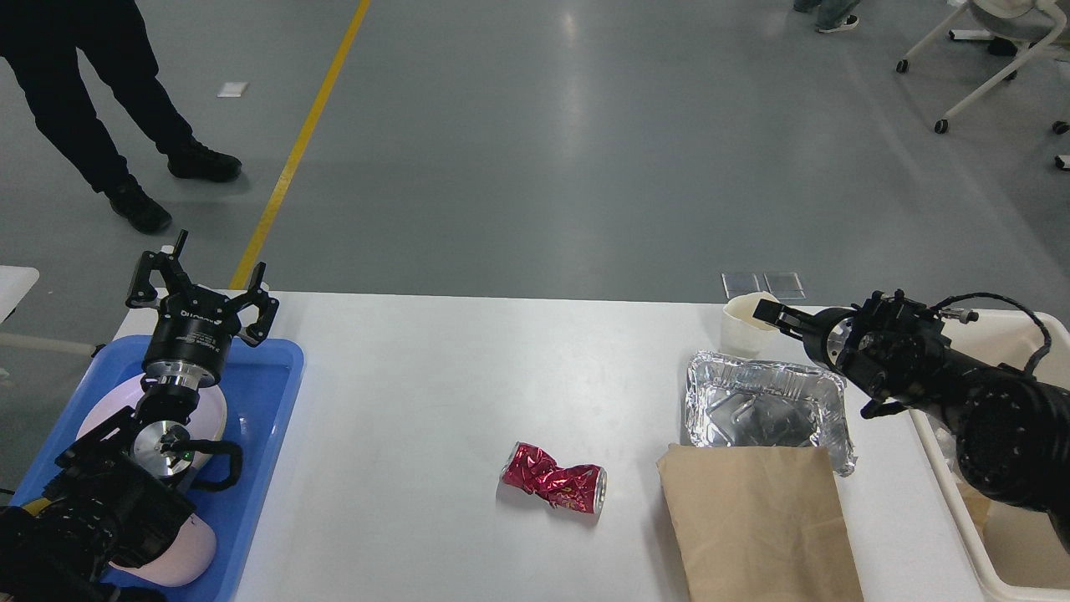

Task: Tidy desktop
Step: 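Lower the right gripper onto the small white paper cup and grasp it, then lift the white cup with the right gripper and drop it into the bin, then move the right gripper over the brown paper bag and grasp it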

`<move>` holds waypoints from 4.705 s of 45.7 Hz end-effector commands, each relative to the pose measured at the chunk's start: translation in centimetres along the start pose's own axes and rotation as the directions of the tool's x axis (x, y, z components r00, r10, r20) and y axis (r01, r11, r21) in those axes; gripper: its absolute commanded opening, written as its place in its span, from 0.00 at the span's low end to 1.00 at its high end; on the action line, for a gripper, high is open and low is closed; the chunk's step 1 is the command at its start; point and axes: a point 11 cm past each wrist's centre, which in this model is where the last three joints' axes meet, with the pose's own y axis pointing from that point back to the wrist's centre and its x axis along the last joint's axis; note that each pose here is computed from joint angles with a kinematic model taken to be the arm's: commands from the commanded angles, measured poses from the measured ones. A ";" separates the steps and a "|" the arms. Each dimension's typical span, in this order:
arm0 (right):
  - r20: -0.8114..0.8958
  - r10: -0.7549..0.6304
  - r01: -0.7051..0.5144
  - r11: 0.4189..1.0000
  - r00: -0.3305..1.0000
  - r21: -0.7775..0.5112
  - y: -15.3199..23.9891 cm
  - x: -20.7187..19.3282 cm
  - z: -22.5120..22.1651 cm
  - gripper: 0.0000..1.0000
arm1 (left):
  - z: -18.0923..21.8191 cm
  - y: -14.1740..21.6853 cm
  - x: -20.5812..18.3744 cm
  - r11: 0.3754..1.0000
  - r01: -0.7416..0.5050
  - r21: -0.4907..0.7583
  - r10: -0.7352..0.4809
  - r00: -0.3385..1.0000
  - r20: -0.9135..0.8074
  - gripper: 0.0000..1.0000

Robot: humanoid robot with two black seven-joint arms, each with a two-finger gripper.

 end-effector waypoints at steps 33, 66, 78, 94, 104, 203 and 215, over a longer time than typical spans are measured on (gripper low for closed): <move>0.064 -0.009 0.012 0.998 0.998 -0.054 -0.2 -0.8 -0.3 0.00 | 0.0 0.0 0.0 1.000 -0.001 0.000 0.001 1.000 0.001 0.96; 0.209 0.019 -0.057 0.982 0.978 0.178 14.8 17.1 -8.3 0.00 | 0.0 0.0 0.0 1.000 -0.001 0.000 0.001 1.000 0.001 0.96; 0.247 0.007 -0.070 0.966 0.969 0.247 19.6 20.9 -8.6 0.00 | 0.0 0.0 0.0 1.000 -0.001 0.000 0.001 1.000 0.001 0.96; 0.351 0.238 -0.172 0.963 0.906 -0.209 13.6 15.7 12.0 0.00 | 0.0 0.0 0.0 1.000 -0.001 0.000 0.001 1.000 0.001 0.96; 0.379 0.259 -0.088 0.907 0.888 -0.413 13.0 7.6 23.1 0.00 | -0.1 0.0 0.0 1.000 0.000 0.001 0.000 1.000 0.000 0.96; -0.036 -0.804 0.763 0.576 0.593 -0.294 16.7 0.6 -0.8 1.00 | 0.0 0.0 0.0 1.000 -0.001 -0.001 0.001 1.000 0.000 0.96; -0.015 -0.830 0.792 0.538 0.558 -0.290 13.8 -5.0 1.8 1.00 | 0.0 0.0 0.0 1.000 -0.001 -0.001 0.001 1.000 0.000 0.96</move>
